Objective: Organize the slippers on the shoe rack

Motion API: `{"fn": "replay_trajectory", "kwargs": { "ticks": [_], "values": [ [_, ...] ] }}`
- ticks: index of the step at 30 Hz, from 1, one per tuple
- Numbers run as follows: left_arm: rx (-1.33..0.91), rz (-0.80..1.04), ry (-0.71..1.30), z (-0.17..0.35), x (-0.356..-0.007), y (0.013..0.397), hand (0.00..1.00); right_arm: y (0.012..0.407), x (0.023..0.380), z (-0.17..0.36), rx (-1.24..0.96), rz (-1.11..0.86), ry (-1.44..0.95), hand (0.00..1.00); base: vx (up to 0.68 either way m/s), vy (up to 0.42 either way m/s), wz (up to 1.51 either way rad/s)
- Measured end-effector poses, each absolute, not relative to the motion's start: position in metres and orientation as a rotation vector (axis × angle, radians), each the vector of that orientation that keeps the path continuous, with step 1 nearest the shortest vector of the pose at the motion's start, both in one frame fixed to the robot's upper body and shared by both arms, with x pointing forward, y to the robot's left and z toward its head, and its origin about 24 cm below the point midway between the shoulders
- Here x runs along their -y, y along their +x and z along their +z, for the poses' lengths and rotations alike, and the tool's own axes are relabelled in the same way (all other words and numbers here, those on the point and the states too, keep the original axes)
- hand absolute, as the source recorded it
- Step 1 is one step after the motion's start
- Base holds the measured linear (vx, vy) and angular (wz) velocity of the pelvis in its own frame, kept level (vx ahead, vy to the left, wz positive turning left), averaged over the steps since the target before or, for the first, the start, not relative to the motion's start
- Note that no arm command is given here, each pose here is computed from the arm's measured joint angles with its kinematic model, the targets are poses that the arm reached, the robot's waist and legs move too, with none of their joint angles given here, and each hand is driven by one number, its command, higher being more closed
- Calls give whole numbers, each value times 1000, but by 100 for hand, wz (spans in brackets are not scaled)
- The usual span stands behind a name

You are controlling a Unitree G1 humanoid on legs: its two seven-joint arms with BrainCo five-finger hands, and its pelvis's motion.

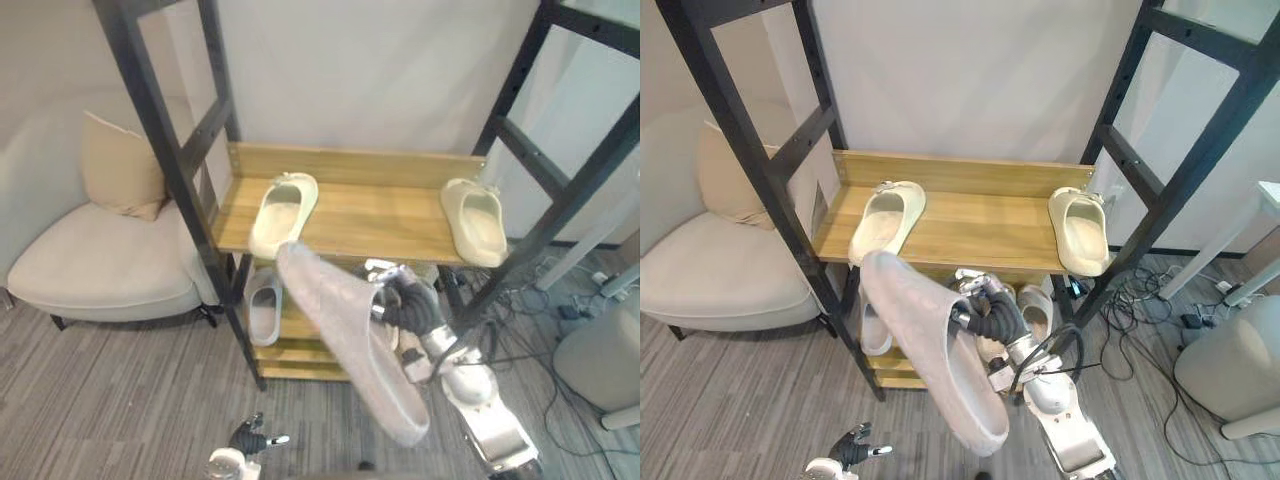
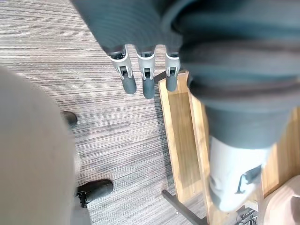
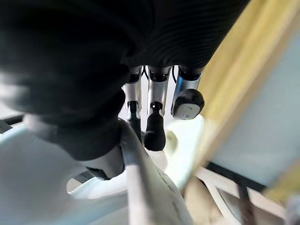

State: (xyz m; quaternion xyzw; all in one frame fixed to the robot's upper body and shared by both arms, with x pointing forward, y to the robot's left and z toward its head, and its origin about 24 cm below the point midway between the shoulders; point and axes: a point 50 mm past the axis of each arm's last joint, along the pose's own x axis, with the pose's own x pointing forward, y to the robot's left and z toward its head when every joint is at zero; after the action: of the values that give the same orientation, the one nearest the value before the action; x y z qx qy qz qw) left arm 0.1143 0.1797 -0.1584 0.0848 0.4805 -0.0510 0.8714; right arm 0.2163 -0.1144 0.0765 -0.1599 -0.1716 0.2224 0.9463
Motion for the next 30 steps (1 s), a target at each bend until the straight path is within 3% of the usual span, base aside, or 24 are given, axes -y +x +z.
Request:
{"fn": "replay_trajectory", "kwargs": {
  "ticks": [5, 11, 17, 21, 30],
  "values": [
    [-877, -139, 200, -144, -172, 158, 0, 249, 106, 76, 360, 509, -476, 100, -157, -17, 5],
    [-659, -83, 199, -112, -175, 211, 0, 290, 111, 101, 427, 435, -656, 100, -174, -24, 8],
    [-530, 4, 143, -89, -178, 239, 0, 304, 105, 135, 558, 355, -661, 100, -58, -23, 12],
    [-389, 87, 86, -61, -184, 265, 0, 319, 110, 189, 733, 199, -642, 100, -125, 7, 11],
    [-254, 125, 35, -31, -182, 288, 0, 339, 119, 247, 864, -49, -624, 100, -14, 12, 6]
  ]
}}
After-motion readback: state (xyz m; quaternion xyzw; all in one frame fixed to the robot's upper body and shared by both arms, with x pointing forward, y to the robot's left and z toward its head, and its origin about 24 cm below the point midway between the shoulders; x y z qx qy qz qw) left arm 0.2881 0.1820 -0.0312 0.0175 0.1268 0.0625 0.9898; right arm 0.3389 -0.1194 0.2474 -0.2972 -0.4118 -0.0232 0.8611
